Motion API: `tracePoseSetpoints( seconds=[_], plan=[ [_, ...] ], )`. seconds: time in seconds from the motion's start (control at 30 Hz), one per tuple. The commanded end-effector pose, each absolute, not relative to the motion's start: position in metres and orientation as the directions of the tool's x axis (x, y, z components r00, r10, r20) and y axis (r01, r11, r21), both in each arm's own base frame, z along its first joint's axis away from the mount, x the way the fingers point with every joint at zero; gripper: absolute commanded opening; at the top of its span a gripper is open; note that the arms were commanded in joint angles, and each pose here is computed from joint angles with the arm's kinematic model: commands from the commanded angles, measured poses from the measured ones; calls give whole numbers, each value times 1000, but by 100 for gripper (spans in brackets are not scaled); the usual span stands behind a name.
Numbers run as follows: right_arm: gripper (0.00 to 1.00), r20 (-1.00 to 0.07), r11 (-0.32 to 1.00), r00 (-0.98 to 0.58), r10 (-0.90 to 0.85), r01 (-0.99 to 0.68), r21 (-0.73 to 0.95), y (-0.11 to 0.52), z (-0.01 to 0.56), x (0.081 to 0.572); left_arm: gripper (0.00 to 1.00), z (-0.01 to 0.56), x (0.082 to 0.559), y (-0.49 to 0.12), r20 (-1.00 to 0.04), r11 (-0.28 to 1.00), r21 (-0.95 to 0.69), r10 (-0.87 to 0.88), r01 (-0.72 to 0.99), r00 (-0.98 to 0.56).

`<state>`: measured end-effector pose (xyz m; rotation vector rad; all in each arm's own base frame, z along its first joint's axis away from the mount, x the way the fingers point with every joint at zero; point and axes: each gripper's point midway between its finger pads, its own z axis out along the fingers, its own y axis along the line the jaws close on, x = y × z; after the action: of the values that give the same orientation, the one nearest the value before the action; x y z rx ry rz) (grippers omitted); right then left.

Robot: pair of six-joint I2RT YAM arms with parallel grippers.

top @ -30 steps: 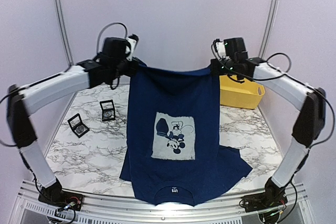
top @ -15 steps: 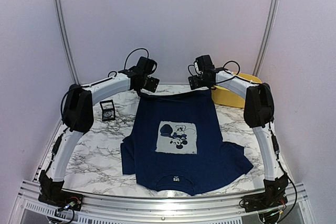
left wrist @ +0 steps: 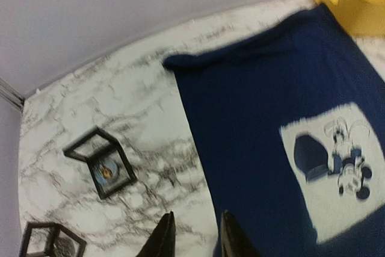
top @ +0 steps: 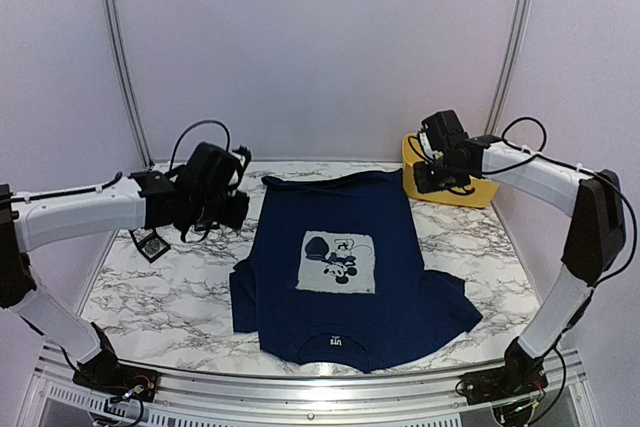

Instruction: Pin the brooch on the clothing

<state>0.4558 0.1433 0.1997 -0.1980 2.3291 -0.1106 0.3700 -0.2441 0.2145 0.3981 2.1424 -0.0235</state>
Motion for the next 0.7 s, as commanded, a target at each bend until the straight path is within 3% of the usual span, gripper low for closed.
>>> tracePoseSetpoints(
  seconds=[0.0,0.13,0.27,0.43,0.67],
  plan=[
    [3,-529,996,-845,-80,-49,-73,127,124,387,22,131,301,-239,-678,935,70,300,347,-671],
    [0,-431,997,-902,-32,0,-75,112,79,349,11,83,272,-240,-580,915,85,367,395,-727],
    [0,-339,988,-941,11,61,-139,91,51,319,13,62,259,-252,-535,880,140,453,455,-713],
    [0,-277,992,-960,47,77,-98,94,30,299,13,25,252,-245,-441,879,171,473,446,-763],
    [0,-248,986,-964,99,129,-108,80,18,289,11,-11,226,-194,-310,892,277,435,358,-845]
  ],
)
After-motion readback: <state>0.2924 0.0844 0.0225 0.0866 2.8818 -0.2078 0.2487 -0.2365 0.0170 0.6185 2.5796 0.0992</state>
